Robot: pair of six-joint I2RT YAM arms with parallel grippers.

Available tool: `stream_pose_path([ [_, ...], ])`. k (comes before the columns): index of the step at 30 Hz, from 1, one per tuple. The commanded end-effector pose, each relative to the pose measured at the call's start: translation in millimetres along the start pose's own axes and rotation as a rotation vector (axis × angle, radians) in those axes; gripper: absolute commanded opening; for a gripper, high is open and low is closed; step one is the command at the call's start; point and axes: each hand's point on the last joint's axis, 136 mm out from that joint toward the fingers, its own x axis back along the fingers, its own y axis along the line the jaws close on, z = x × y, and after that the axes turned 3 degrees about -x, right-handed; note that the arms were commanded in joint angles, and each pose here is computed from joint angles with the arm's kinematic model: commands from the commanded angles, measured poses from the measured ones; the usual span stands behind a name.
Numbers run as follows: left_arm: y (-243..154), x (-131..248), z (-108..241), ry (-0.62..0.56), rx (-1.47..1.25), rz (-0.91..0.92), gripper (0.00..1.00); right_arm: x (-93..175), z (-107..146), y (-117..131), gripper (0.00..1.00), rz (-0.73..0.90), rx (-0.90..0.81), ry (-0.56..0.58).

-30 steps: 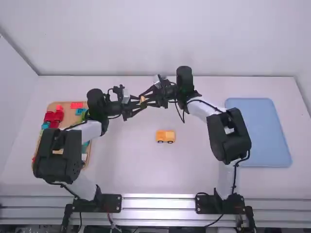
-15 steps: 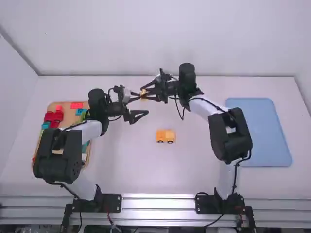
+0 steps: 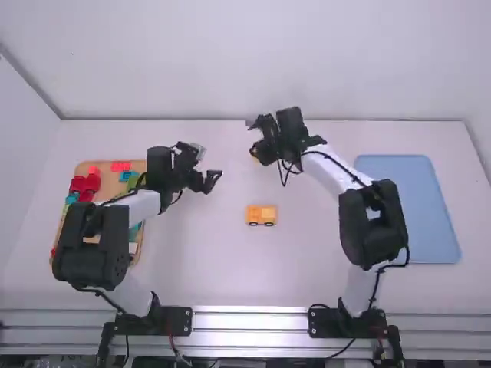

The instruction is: Assemble lego blocks to make yellow taxi

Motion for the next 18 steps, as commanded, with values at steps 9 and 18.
stream_pose_path([
  [9, 3.8, 78.2, -92.8, -0.061, -0.258, -0.164, 0.99, 9.2, 49.6, 13.1, 0.04, 0.07, 0.161, 0.294],
  [18, -3.4, 184.3, -114.4, -0.172, -0.117, -0.448, 0.99, -4.2, 36.1, 48.9, 0.0, 0.006, 0.325, 0.29],
])
